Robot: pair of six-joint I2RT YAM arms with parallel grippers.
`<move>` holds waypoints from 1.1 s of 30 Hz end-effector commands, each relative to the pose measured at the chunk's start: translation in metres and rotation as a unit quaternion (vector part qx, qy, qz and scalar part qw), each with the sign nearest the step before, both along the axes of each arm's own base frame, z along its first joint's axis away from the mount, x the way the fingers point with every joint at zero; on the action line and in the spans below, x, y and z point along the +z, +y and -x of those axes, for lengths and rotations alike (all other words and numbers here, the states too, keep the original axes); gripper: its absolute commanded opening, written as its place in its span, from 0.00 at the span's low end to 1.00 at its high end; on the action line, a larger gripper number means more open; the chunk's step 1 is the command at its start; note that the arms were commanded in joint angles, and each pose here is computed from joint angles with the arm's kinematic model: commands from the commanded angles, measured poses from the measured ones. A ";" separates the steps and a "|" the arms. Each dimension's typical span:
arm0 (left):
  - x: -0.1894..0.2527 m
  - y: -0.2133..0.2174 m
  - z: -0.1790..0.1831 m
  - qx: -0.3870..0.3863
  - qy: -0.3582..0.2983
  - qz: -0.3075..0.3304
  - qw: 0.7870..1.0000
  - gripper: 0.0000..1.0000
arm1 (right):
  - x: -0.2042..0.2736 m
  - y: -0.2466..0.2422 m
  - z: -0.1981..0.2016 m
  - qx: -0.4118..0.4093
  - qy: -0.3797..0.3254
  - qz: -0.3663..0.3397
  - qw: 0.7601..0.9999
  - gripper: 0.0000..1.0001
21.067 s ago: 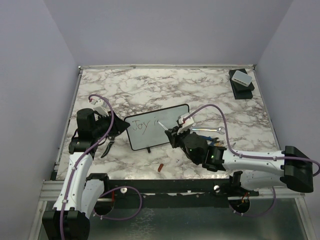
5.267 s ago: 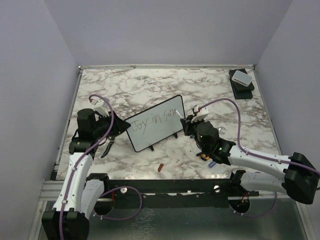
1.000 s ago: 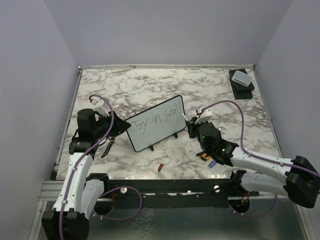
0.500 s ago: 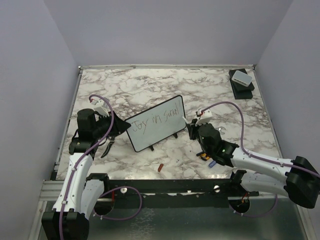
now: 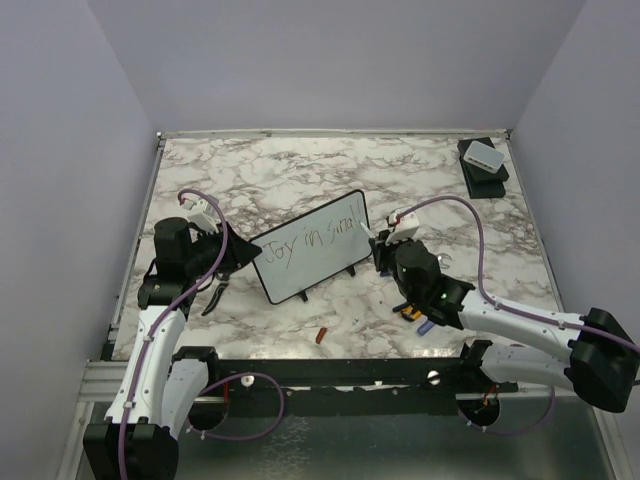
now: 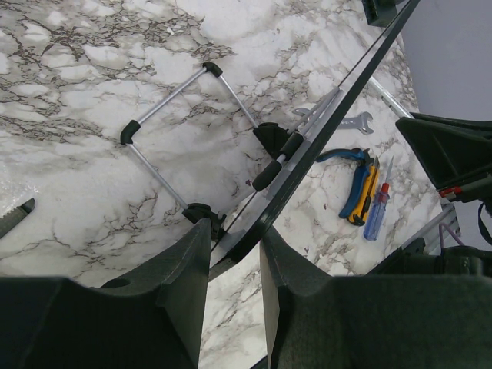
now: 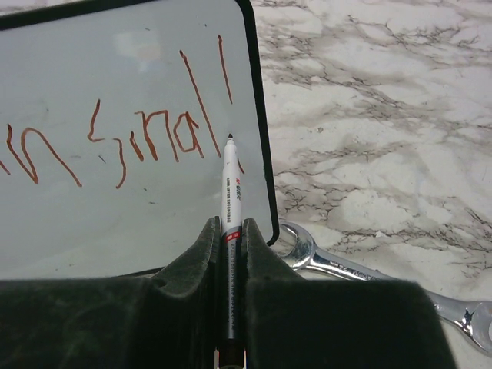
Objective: Write a sentence on the whiteboard
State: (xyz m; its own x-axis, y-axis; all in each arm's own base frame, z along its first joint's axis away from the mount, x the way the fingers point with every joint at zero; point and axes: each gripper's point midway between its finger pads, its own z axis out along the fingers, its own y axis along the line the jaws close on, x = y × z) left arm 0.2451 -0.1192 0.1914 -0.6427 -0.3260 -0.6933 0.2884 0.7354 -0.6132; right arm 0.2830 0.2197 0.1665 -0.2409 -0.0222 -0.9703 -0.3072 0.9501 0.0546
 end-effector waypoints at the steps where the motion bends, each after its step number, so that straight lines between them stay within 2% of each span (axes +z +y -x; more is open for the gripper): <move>1: -0.001 -0.001 0.003 -0.004 -0.001 -0.001 1.000 0.33 | 0.026 0.004 -0.013 -0.008 -0.036 -0.004 0.999 0.01; 25: -0.002 -0.001 0.004 -0.003 0.000 -0.001 1.000 0.33 | 0.048 0.007 -0.024 -0.021 -0.069 -0.004 0.997 0.01; 30: -0.002 -0.001 0.003 -0.003 0.000 -0.001 1.000 0.33 | 0.059 0.007 -0.018 -0.005 -0.076 -0.016 0.997 0.00; 33: -0.002 -0.001 0.003 -0.002 0.000 -0.001 1.000 0.33 | 0.070 0.010 -0.006 0.034 -0.083 -0.027 0.996 0.01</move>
